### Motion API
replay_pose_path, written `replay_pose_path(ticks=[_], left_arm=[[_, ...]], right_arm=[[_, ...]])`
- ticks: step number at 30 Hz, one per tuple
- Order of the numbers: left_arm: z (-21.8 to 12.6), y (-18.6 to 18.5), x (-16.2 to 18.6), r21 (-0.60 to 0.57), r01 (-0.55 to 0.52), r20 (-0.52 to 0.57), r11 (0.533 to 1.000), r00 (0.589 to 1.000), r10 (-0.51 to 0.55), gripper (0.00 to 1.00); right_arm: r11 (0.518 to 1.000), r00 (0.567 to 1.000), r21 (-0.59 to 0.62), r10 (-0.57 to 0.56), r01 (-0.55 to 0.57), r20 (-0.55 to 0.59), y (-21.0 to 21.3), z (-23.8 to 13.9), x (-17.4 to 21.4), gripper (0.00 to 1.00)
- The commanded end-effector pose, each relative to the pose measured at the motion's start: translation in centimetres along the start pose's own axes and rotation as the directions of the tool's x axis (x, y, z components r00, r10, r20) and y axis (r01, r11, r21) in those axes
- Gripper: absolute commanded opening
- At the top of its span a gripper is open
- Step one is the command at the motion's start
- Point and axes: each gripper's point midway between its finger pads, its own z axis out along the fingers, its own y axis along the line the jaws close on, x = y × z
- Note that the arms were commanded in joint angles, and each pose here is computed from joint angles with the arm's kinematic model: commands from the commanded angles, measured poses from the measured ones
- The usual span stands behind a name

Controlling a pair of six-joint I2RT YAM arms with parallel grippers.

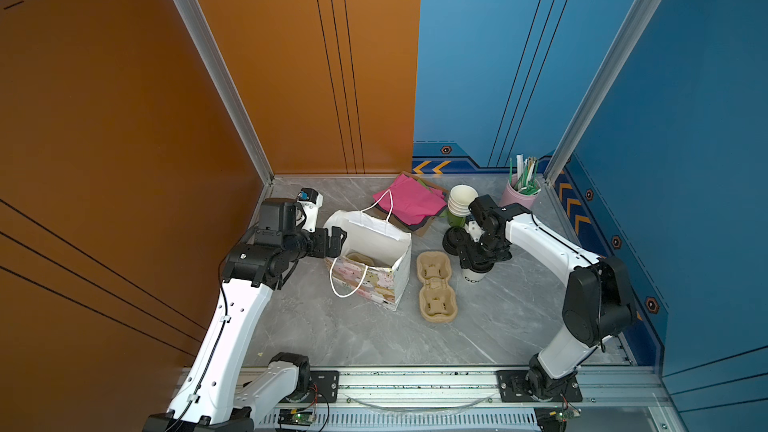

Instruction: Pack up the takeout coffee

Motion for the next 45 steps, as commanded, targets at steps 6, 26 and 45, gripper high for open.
replay_pose_path(ticks=[6, 26, 45], left_arm=[[0.1, -0.2, 0.1, 0.022, 0.016, 0.007, 1.000, 1.000, -0.016, 0.98], [0.0, -0.2, -0.1, 0.018, 0.016, 0.011, 1.000, 1.000, -0.016, 0.98], [-1.9, 1.2, -2.4, -0.066, 0.061, 0.092, 0.996, 0.994, -0.055, 0.98]], right_arm=[[0.999, 0.999, 0.017, -0.026, 0.027, -0.028, -0.2, 1.1, 0.3, 0.96], [1.000, 1.000, -0.021, -0.011, 0.011, 0.019, 0.2, -0.5, 0.0, 0.89], [0.992, 0.964, -0.096, -0.056, 0.083, 0.259, 3.0, -13.2, -0.6, 0.84]])
